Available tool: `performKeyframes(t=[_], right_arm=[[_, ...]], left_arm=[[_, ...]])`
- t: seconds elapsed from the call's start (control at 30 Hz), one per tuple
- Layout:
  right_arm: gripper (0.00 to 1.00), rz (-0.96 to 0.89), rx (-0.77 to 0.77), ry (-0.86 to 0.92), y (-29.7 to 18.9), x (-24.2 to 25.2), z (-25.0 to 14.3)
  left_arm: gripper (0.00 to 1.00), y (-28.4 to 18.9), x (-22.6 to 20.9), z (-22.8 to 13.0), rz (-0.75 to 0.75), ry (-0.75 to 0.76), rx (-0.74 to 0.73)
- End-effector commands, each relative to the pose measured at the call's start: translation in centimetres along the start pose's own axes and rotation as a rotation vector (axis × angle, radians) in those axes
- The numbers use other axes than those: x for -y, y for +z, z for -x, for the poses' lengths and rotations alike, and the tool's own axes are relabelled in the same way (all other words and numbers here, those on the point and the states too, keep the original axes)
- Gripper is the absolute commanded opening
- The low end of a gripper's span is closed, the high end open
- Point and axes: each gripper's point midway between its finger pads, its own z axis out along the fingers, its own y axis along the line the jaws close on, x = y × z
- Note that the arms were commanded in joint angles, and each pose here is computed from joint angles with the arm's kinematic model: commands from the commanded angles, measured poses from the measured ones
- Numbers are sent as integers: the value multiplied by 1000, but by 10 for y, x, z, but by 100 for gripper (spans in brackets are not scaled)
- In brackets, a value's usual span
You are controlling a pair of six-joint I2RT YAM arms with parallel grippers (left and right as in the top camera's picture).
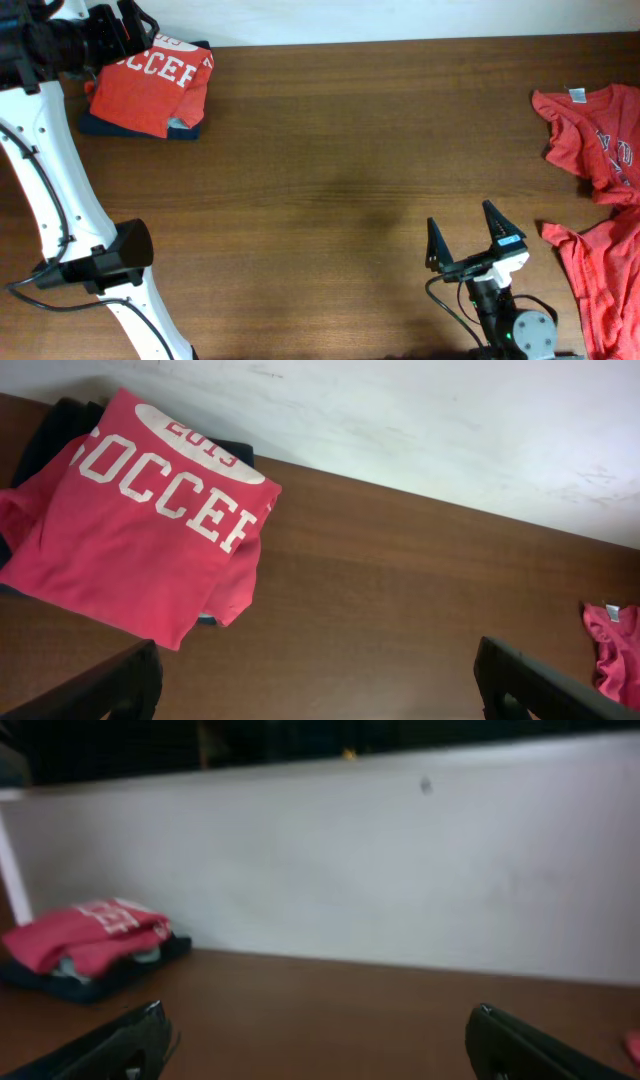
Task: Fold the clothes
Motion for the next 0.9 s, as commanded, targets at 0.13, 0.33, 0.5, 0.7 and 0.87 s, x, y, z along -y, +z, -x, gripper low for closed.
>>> performKeyframes(t=[0.13, 0.33, 0.5, 0.7, 0.87], right_arm=[[99, -150, -145, 28, -6, 32, -38], [99, -200, -219, 35, -11, 41, -56], [99, -200, -219, 35, -11, 41, -57], [98, -200, -219, 35, -11, 41, -56], [99, -200, -219, 35, -11, 41, -56]], left_arm=[[99, 1, -3, 0, 8, 4, 0], [99, 1, -3, 0, 8, 3, 0], [99, 1, -3, 0, 8, 3, 0], [99, 1, -3, 0, 8, 3, 0], [99, 1, -3, 0, 8, 3, 0]])
